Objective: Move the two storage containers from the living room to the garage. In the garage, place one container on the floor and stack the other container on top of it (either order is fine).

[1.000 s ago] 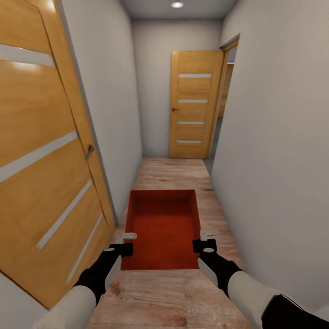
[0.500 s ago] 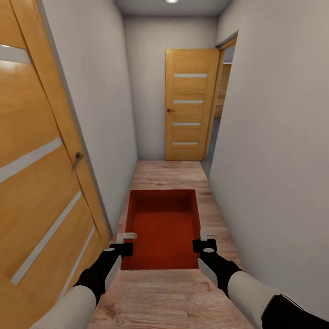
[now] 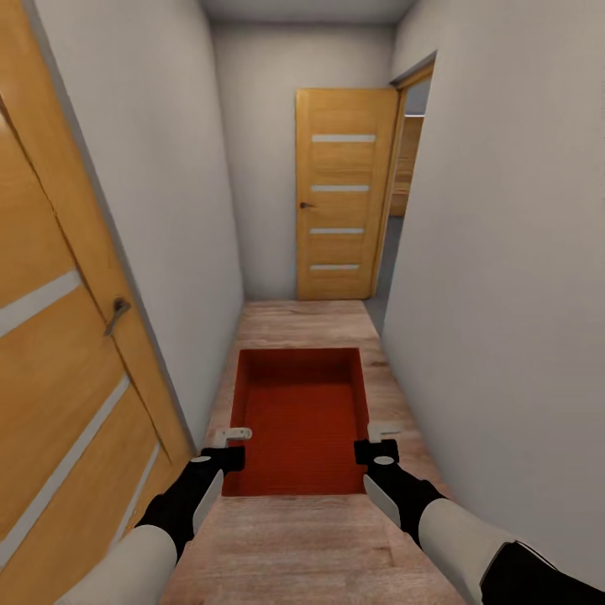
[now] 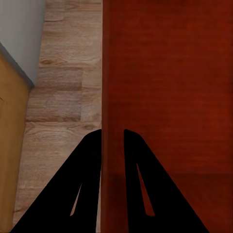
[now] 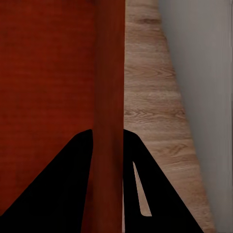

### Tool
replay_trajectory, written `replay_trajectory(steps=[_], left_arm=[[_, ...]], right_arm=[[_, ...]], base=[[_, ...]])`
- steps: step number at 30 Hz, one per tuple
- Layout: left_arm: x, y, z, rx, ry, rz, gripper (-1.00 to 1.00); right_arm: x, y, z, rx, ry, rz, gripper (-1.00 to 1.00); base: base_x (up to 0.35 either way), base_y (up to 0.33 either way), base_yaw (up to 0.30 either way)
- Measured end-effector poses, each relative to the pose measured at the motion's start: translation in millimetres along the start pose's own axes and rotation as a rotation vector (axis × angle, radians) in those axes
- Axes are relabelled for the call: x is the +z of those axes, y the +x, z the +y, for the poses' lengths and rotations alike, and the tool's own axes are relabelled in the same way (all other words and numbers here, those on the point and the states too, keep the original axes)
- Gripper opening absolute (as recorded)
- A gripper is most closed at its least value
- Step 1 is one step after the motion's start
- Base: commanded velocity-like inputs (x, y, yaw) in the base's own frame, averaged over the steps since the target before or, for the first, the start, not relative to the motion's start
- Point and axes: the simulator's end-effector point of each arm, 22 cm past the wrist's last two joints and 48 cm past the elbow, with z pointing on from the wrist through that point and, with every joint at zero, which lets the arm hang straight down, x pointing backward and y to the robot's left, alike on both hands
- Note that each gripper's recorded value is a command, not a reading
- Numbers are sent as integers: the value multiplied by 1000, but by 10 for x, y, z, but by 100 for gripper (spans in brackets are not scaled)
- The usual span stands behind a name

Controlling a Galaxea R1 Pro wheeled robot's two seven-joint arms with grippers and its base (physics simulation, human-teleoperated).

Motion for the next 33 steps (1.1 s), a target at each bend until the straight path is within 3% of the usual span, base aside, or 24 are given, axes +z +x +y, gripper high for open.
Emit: replay_trajectory(steps=[11,33], left_arm=[[0,-5,0,0,0,-3,-100],[6,21,2,-1,0,7,-100]], right_arm=[[0,-4,0,0,0,-3,-100],[5,13,4,-2,-2,6,-100]], base=[[324,2,-160],[324,0,35]])
